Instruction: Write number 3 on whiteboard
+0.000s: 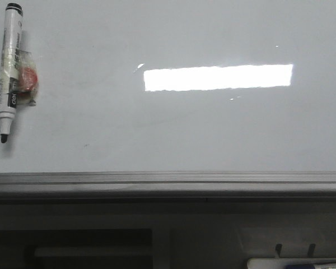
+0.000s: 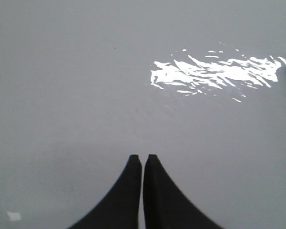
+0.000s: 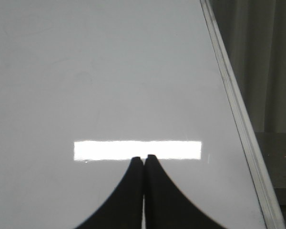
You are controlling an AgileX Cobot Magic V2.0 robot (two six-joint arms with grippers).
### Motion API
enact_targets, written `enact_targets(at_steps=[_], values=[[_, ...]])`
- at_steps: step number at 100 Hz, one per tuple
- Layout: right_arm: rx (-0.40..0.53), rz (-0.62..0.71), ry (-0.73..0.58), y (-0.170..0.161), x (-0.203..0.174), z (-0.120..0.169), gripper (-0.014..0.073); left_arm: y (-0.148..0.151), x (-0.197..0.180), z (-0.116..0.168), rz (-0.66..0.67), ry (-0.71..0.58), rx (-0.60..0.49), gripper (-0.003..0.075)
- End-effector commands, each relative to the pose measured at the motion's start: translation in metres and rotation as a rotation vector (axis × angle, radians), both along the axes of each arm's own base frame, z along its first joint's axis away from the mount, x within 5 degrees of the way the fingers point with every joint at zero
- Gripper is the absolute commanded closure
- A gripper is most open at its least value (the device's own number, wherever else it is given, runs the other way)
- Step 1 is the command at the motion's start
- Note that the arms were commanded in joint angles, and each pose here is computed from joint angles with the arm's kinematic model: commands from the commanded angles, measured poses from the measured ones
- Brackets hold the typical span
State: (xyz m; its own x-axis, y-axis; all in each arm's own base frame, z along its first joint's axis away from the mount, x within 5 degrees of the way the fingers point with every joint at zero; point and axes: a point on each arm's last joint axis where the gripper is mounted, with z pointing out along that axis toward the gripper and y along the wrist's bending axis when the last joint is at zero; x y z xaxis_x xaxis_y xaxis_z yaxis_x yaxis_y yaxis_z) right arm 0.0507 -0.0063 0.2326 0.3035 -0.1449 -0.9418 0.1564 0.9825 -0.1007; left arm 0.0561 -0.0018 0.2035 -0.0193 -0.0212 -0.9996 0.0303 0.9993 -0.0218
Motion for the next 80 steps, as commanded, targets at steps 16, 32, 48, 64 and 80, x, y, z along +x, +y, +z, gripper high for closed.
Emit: enact_targets(at_steps=[16, 32, 48, 64, 80], values=[[0.010, -0.006, 0.119, 0.000, 0.000, -0.004, 0.0656, 0.000, -0.003, 0.012, -0.009, -0.122, -0.077, 0.0741], [0.079, 0.013, 0.236, 0.001, -0.001, 0.012, 0.0656, 0.000, -0.004, 0.036, -0.013, -0.132, -0.080, 0.0741], [0.106, 0.019, 0.460, 0.001, 0.006, 0.023, 0.0655, -0.002, 0.002, 0.065, -0.020, -0.031, -0.073, 0.0741], [0.131, 0.026, 0.562, 0.000, 0.015, 0.030, 0.0656, -0.002, 0.013, 0.089, -0.019, -0.013, -0.073, 0.0741], [0.140, 0.032, 0.556, 0.001, 0.016, 0.031, 0.0656, -0.002, 0.023, 0.096, -0.016, -0.005, -0.064, 0.0663]])
